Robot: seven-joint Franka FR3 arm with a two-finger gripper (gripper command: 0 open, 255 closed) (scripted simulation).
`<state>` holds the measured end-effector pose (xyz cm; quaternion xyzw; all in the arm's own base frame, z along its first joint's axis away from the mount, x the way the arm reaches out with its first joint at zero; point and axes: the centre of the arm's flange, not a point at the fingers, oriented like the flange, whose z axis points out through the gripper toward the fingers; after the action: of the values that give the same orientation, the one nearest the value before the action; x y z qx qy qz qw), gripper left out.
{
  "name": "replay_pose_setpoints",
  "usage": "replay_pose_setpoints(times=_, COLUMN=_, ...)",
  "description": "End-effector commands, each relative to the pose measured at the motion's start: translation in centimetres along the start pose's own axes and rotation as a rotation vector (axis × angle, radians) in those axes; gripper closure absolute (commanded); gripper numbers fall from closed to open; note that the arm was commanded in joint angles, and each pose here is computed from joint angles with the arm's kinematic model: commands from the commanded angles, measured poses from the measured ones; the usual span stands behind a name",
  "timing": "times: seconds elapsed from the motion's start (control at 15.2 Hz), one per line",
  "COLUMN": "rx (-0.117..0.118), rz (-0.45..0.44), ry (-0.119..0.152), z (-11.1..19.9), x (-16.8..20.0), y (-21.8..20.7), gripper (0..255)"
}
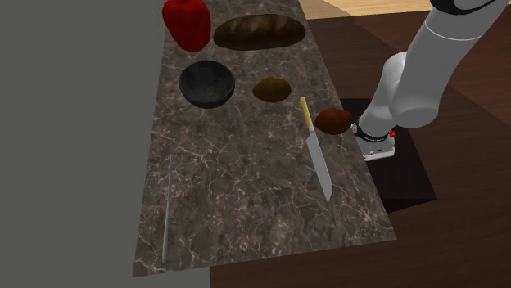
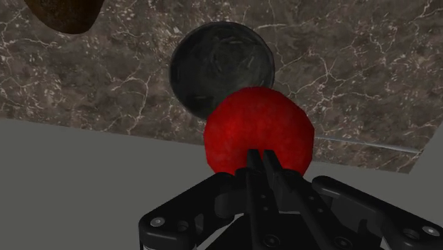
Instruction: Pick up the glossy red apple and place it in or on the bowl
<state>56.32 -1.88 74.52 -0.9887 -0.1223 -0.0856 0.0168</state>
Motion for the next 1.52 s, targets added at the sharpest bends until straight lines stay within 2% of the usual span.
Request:
replay_pose_setpoints(times=0.0, rx=0.0, rz=-0.001, ry=0.0, z=-0.6, x=-0.8, y=2.7, gripper=255)
replay_pose_setpoints(times=1.45, rx=0.0, rz=-0.001, ry=0.0, z=10.9, x=-2.8, y=2.9, gripper=255)
